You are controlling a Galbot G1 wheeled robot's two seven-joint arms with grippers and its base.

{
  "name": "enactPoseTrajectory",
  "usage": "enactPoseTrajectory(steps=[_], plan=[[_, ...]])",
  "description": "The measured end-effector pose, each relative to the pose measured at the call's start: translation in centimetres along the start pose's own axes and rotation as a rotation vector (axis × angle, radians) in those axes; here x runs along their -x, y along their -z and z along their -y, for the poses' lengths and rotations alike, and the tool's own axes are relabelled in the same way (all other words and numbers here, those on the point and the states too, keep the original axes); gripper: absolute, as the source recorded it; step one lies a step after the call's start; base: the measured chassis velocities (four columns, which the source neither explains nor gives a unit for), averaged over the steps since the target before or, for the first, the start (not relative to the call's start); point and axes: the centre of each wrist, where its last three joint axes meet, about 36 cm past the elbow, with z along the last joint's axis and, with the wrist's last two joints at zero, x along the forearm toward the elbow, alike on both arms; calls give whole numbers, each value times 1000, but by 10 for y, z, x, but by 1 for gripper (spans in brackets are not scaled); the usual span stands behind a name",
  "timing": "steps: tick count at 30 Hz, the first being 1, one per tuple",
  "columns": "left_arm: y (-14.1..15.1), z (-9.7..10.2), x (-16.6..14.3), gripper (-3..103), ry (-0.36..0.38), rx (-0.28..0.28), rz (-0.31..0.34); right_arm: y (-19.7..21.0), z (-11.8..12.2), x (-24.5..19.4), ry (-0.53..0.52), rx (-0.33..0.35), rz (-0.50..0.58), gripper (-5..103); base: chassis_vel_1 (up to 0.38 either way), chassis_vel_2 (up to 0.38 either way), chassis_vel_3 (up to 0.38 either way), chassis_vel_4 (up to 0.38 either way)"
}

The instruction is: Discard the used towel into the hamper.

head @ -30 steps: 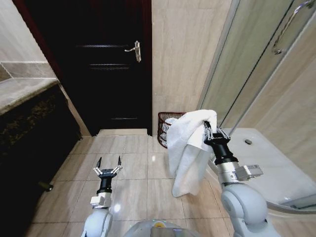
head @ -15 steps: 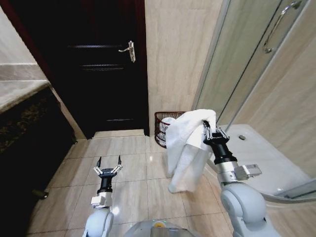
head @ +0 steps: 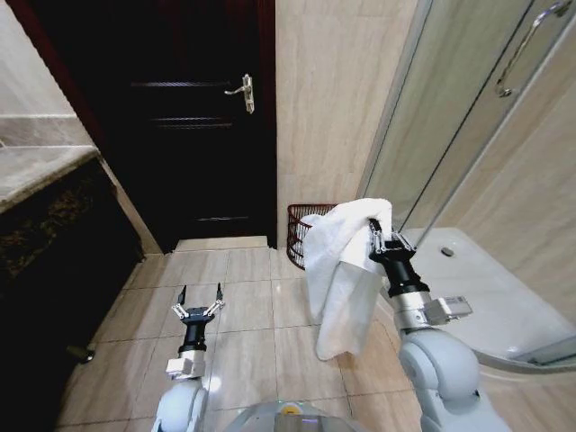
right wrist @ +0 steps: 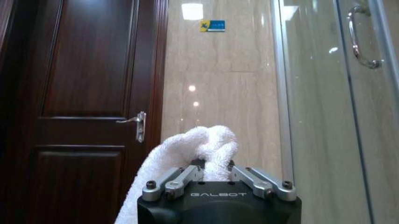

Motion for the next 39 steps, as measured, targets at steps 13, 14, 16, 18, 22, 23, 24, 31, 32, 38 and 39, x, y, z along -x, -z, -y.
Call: enactPoseTrajectory(steps=[13,14,16,18,22,23,24,31,32,38,39], plan=[[-4,-2,1,100,-7,2,-11,-8,0,7,2,13,8,13,-35,23,29,-20],[-4,-2,1,100,-7,2,-11,-8,0,7,2,13,8,13,-114,112,104,-84],[-4,-2,3,100,-9,0,-9,-9,0,9,4,13,11,13,-125,131,119,-131],[-4,-3,4,100,-10,-1,-9,-9,1,10,4,13,12,13,-142,134,120,-142],[-6,-3,5,100,-11,-2,-12,-10,1,10,2,13,10,13,-128,129,135,-132],[-6,-3,5,100,-11,-2,-14,-10,1,11,2,13,9,13,-126,119,108,-133],[-7,-3,5,100,-11,-2,-15,-11,1,11,2,14,8,13,-103,130,108,-107],[-8,-6,5,100,-7,-3,-17,-11,1,11,3,12,6,13,-97,113,100,-97],[-8,-6,5,100,-6,-3,-17,-11,1,11,4,12,5,13,-107,87,90,-78],[-8,-6,4,100,-5,-4,-18,-10,2,11,5,9,5,13,-105,106,98,-97],[-8,-5,4,100,-4,-6,-19,-10,2,11,6,7,5,13,-104,144,87,-154]])
